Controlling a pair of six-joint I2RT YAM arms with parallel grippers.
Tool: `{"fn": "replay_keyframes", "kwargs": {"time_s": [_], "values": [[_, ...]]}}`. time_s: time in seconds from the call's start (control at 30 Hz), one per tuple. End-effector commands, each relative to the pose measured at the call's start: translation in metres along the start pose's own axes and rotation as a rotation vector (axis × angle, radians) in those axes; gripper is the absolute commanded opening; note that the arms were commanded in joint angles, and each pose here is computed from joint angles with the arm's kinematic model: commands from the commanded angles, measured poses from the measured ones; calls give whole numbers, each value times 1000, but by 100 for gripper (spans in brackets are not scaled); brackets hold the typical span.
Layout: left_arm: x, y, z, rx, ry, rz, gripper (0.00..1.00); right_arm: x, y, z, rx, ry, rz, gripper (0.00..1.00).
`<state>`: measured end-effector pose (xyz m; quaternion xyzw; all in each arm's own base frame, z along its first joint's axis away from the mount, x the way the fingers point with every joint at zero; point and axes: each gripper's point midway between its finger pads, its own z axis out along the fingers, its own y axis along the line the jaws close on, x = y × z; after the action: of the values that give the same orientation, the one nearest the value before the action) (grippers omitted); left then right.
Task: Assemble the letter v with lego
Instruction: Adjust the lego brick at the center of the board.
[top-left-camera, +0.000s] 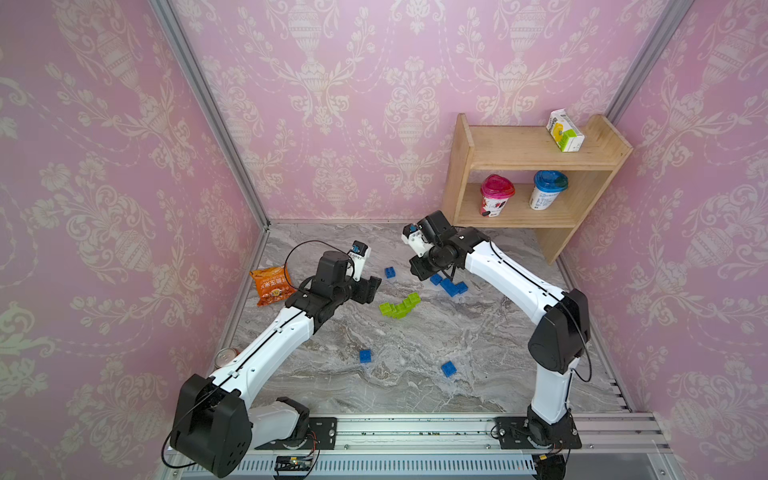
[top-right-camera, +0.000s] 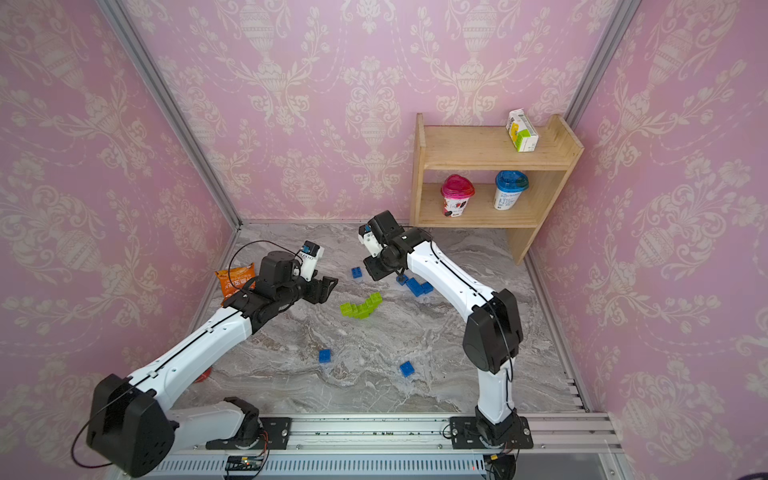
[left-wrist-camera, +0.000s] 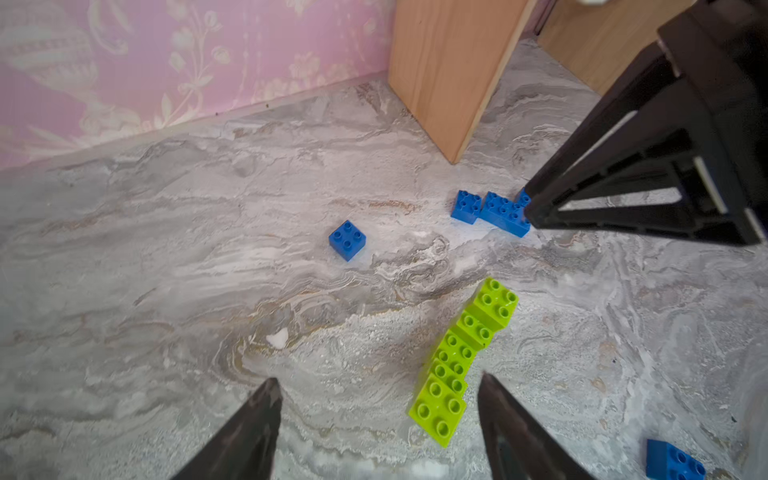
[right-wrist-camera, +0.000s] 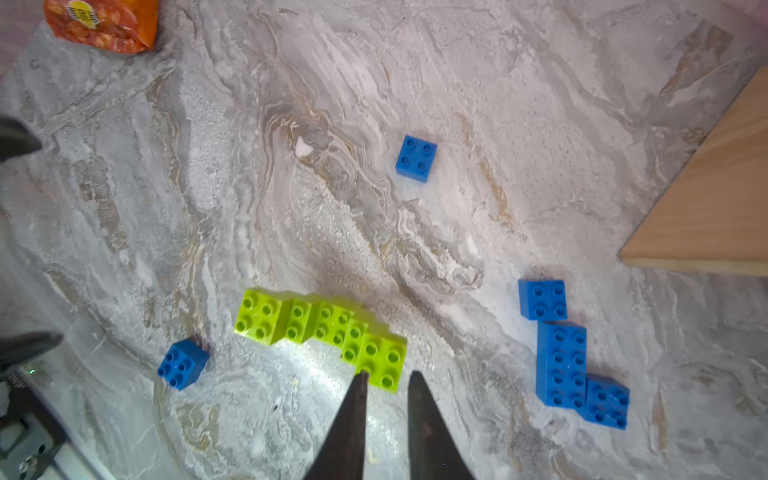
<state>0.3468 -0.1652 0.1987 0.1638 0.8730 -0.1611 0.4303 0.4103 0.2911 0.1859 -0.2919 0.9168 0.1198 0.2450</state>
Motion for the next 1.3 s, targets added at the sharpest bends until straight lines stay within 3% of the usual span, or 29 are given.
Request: {"fn": "replay_keyframes", "kwargs": {"time_s": [0.0,0.33,0.8,0.87,0.93,1.0,1.13,1.27], "values": [[27,16,-6,-72,65,-162,73,17,-12,36,34,150,-71,19],[35,12,-5,-37,47,-190,68,39,-10,89,-38,288,-53,17],[38,12,-1,-27,43,-192,68,74,-7,74,-71,318,-19,18],[37,12,-1,-28,43,-193,68,69,-16,66,-34,294,-22,27],[36,12,-2,-27,43,-194,68,60,-32,54,19,253,-7,54],[36,12,-3,-30,39,-192,68,52,-41,39,43,205,-13,74],[36,14,-8,-46,28,-186,68,44,-5,13,-78,136,-123,88],[33,14,-11,-43,16,-183,68,54,26,19,-157,162,-239,92]]}}
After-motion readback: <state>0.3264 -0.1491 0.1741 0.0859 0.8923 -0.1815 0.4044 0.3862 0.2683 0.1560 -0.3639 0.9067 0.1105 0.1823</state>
